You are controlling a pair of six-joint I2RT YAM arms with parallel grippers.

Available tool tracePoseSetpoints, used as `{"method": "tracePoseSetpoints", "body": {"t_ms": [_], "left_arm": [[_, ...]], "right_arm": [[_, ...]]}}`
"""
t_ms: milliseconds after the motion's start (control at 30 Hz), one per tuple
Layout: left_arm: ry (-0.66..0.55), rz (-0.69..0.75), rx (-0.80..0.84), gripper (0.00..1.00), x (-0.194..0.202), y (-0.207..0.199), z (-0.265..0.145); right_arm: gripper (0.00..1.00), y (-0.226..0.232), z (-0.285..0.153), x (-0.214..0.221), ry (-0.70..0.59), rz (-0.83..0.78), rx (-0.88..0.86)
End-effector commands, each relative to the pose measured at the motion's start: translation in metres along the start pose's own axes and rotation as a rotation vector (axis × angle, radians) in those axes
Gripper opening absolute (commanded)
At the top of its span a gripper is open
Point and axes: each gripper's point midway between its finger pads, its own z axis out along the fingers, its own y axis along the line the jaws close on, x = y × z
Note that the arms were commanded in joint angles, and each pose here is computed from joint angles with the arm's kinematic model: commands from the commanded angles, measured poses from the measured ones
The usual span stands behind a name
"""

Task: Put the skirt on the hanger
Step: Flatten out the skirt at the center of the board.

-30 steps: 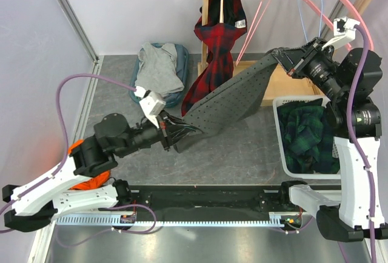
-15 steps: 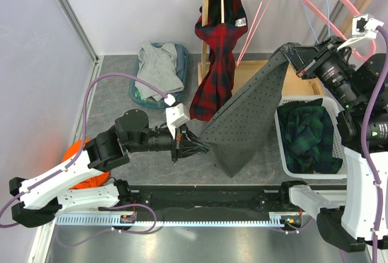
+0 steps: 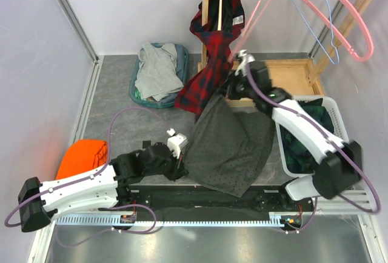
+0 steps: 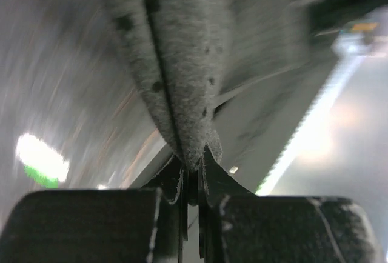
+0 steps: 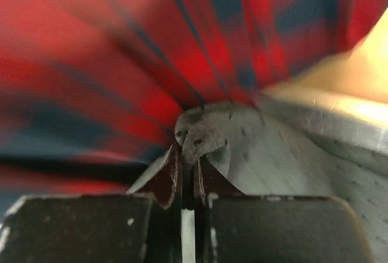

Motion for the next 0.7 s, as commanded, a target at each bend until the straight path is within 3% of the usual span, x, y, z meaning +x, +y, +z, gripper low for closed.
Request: {"method": "tracePoseSetpoints", "body": {"t_ms": [0,267,667], "left_arm": [[-0.082,-0.281,-0.187,0.02,0.011,0.035,-0.002],[-0.1,-0.413,-0.409,0.02,0.025,0.072,-0.021],[-0.059,-0.419,-0.49,0.03,0.03,0.08,-0.019]], "right_arm": [[0.0,-0.001,0.047,-0.007,-0.1,-0.079,0.027],[0.0,0.056,0.108,0.024,-0.028,-0.107,-0.134],[0.0,0.161,0.122,0.096,0.089,-0.173,-0.358]]}}
